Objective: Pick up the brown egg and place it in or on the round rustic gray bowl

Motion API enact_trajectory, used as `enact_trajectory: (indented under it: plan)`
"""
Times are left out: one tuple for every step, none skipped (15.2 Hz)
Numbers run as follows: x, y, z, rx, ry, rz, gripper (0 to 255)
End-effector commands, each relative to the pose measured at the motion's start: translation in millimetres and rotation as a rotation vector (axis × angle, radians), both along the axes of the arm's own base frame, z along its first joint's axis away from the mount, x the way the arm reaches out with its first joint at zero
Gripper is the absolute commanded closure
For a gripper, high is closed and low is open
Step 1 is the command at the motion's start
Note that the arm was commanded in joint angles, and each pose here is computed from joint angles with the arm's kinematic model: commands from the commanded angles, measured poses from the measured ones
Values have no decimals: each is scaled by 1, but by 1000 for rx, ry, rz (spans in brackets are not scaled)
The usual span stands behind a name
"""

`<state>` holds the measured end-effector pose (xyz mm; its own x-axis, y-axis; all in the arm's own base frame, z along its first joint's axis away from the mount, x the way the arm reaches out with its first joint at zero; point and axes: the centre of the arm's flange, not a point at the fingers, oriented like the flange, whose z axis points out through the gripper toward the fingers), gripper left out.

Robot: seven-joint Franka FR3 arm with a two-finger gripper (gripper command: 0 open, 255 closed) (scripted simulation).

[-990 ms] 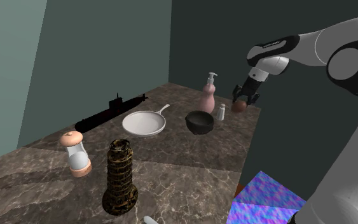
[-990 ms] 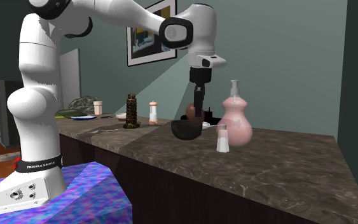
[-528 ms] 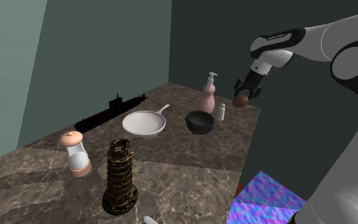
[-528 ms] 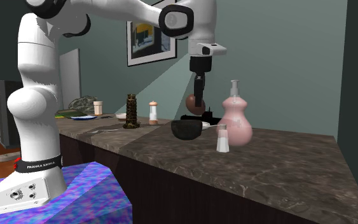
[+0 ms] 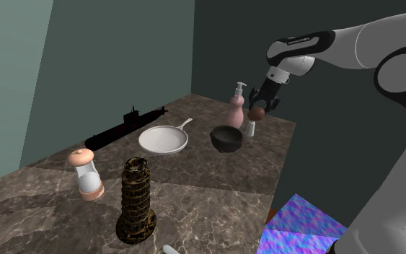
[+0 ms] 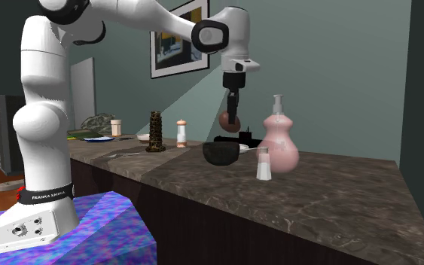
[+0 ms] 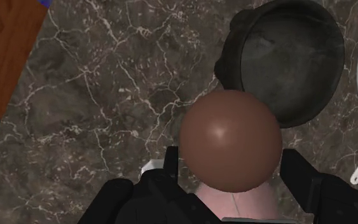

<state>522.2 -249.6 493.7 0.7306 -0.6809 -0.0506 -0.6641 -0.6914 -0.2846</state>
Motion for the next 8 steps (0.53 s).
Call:
enact_trajectory:
  plan:
    - [11,26,3,0,0,-1,255]
    - [18,38,3,0,0,-1,255]
    - [25,49,4,0,0,-1,255]
    - [31,61,4,0,0,-1,255]
    - [38,72,4,0,0,-1,255]
    - [45,83,5,0,0,-1,255]
    - [51,95,5,0,0,-1,255]
    - [58,106,5,0,0,-1,255]
